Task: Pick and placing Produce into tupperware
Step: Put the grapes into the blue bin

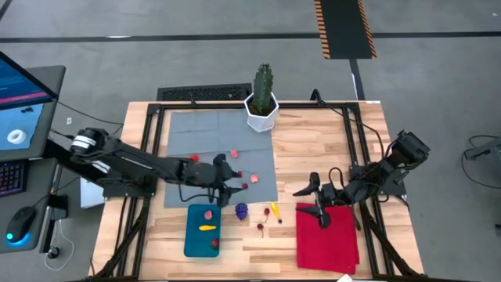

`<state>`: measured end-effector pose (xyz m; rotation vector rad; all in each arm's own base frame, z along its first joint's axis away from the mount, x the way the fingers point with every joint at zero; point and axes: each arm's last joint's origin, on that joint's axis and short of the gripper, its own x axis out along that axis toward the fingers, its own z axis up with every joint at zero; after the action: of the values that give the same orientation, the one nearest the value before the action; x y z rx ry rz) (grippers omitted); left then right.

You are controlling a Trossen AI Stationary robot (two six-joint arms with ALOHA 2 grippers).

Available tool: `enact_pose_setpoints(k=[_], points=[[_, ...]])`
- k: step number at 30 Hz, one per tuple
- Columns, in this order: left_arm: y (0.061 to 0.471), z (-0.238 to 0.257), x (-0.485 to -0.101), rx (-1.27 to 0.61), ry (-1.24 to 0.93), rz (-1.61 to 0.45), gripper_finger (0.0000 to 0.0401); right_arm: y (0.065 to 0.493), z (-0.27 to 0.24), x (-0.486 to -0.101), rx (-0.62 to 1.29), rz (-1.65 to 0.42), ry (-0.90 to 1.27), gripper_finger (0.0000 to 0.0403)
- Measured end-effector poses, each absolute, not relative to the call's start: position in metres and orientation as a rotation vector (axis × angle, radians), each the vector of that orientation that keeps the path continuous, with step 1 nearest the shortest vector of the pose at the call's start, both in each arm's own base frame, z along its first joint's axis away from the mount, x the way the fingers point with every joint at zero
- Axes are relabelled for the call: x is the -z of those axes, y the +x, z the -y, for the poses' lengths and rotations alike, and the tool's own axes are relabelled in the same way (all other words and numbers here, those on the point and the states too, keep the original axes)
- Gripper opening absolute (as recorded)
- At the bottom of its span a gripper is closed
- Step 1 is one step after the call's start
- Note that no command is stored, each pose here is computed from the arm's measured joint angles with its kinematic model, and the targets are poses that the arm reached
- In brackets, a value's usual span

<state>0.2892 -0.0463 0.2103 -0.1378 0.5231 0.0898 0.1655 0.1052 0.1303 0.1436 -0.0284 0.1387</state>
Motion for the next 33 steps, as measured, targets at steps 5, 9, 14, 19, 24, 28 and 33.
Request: enact_pose_setpoints(k=[5, 9, 14, 19, 24, 28, 33], points=[[0.315, 0.052, -0.218, -0.050, -0.129, -0.569, 0.0231, 0.165, -0.106, -0.130, -0.148, 0.027, 0.155, 0.0265], [0.325, 0.058, -0.230, -0.038, -0.113, -0.613, 0.0231, 0.162, -0.110, -0.130, -0.169, 0.022, 0.172, 0.0265], [0.332, 0.060, -0.235, -0.059, -0.117, -0.740, 0.0231, 0.161, -0.112, -0.130, -0.185, 0.018, 0.171, 0.0265], [0.332, 0.065, -0.237, -0.018, -0.161, -0.778, 0.0231, 0.161, -0.112, -0.130, -0.185, 0.016, 0.189, 0.0265], [0.328, 0.071, -0.234, -0.013, -0.160, -0.820, 0.0231, 0.161, -0.112, -0.130, -0.185, 0.015, 0.188, 0.0265], [0.329, 0.071, -0.235, -0.021, -0.174, -0.807, 0.0231, 0.161, -0.112, -0.130, -0.182, 0.016, 0.188, 0.0265], [0.329, 0.071, -0.235, -0.024, -0.174, -0.800, 0.0231, 0.161, -0.112, -0.130, -0.183, 0.015, 0.188, 0.0265]])
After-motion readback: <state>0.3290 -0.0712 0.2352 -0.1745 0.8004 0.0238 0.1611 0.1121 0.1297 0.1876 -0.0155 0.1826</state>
